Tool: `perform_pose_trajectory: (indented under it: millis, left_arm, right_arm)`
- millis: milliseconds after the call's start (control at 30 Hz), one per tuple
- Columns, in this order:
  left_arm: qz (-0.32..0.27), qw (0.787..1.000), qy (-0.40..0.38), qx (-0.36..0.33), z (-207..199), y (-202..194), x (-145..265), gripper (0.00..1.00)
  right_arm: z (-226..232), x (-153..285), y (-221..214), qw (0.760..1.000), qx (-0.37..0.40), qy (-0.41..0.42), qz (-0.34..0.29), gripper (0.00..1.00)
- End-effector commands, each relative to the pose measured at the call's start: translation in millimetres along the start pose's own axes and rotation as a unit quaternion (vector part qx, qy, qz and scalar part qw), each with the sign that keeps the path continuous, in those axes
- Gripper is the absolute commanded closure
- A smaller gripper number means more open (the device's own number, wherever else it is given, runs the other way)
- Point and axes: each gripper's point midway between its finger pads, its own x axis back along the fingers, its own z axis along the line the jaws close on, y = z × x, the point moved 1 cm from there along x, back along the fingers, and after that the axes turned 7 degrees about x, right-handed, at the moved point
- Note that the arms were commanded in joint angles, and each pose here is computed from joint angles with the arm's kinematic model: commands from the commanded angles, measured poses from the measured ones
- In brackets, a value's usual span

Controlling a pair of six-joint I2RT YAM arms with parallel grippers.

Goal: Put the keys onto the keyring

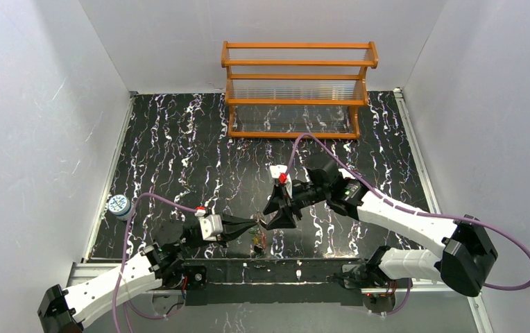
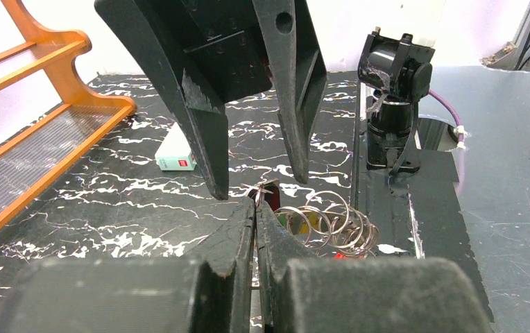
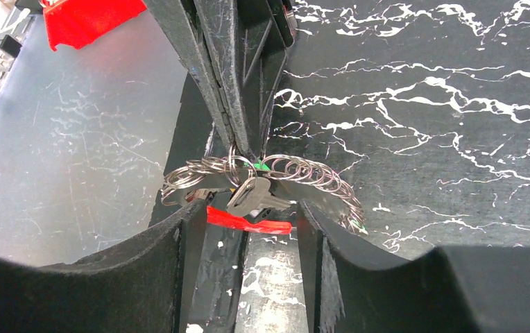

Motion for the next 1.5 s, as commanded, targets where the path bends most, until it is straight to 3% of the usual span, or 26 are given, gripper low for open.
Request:
perform_pose_trajectory:
  millis: [0, 100, 200, 333, 500, 1333, 1467]
  left_arm:
    - [-0.036, 0.999, -0.001, -0.018, 0.4, 25.0, -3.7, 1.0]
    - [-0.035, 0.999, -0.001, -0.017, 0.4, 24.3, -3.5, 1.0]
    - [-0.035, 0.999, 0.0, -0.016, 0.4, 23.8, -3.4, 1.0]
    - [-0.035, 0.999, 0.004, -0.017, 1.6, 23.7, -3.0, 1.0]
    - [-0.036, 0.999, 0.009, -0.016, 3.3, 23.6, -2.5, 1.0]
    - [-0.052, 0.998, 0.032, -0.02, 9.4, 31.0, 1.5, 1.0]
    - [-0.053, 0.998, 0.032, -0.02, 9.2, 31.3, 1.6, 1.0]
  right_arm:
    - [-0.6, -4.3, 7.7, 1.0, 0.003, -0.004, -0.003, 0.41]
    - [-3.5, -4.4, 7.6, 1.0, -0.001, -0.015, 0.0, 0.44]
    - [-7.0, -3.8, 8.0, 1.0, 0.0, -0.026, 0.001, 0.55]
    - [-7.3, -2.5, 1.0, 0.999, -0.013, -0.032, 0.017, 0.82]
    - [-7.4, -0.2, -5.4, 0.999, -0.018, -0.042, 0.026, 0.99]
    - [-7.4, 1.5, -45.2, 0.993, -0.06, -0.067, 0.073, 0.99]
    - [-8.6, 6.1, -35.9, 0.994, -0.045, -0.083, 0.061, 0.7]
